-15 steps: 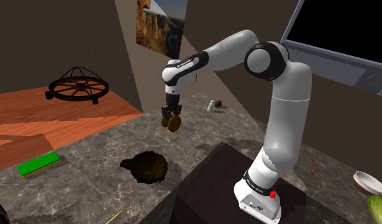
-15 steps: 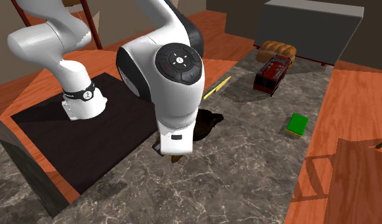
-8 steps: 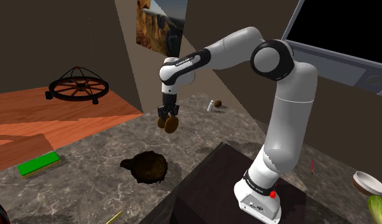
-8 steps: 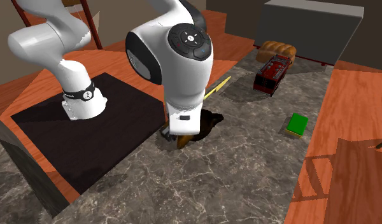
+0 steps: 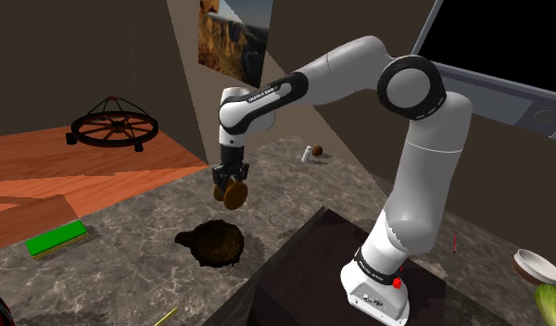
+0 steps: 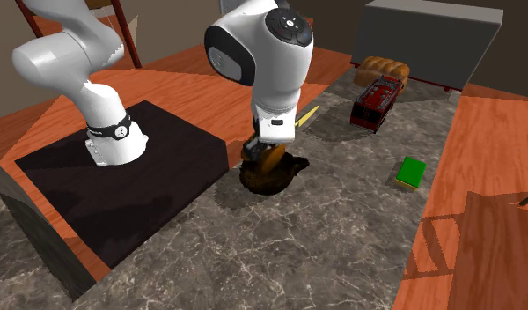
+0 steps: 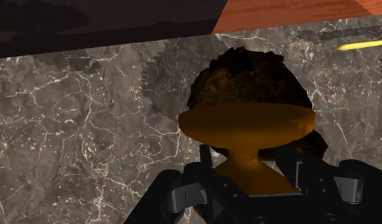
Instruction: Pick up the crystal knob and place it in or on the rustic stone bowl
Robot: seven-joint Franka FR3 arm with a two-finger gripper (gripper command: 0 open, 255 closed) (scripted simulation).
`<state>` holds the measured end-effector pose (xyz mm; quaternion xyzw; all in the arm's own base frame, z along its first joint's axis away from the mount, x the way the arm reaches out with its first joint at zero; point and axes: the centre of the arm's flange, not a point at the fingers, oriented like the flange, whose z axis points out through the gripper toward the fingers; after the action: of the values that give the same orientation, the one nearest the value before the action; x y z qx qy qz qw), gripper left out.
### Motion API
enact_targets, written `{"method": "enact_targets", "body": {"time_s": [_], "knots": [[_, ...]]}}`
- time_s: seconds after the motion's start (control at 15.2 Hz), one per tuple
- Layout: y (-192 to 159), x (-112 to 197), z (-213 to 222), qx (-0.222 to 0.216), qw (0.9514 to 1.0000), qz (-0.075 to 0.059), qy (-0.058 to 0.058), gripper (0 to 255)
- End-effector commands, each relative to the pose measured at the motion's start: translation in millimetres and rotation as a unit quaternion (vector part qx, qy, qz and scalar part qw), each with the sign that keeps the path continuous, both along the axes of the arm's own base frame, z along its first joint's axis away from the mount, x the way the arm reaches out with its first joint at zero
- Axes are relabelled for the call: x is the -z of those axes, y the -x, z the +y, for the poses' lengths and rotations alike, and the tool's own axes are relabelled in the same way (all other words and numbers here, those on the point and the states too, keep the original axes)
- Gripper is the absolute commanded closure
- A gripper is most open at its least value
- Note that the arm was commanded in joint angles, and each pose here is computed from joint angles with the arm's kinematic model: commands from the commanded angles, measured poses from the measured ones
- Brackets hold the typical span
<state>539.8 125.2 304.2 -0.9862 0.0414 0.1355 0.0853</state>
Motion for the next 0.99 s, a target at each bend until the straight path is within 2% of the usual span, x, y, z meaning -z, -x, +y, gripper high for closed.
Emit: {"method": "enact_targets", "body": {"time_s": [0.0,0.2,0.92], "knots": [[3,-1,27,0.001,1.0000,0.000,0.000,255],[15,-2,72,0.001,1.0000,0.000,0.000,255],[15,56,72,0.001,1.0000,0.000,0.000,255]]}}
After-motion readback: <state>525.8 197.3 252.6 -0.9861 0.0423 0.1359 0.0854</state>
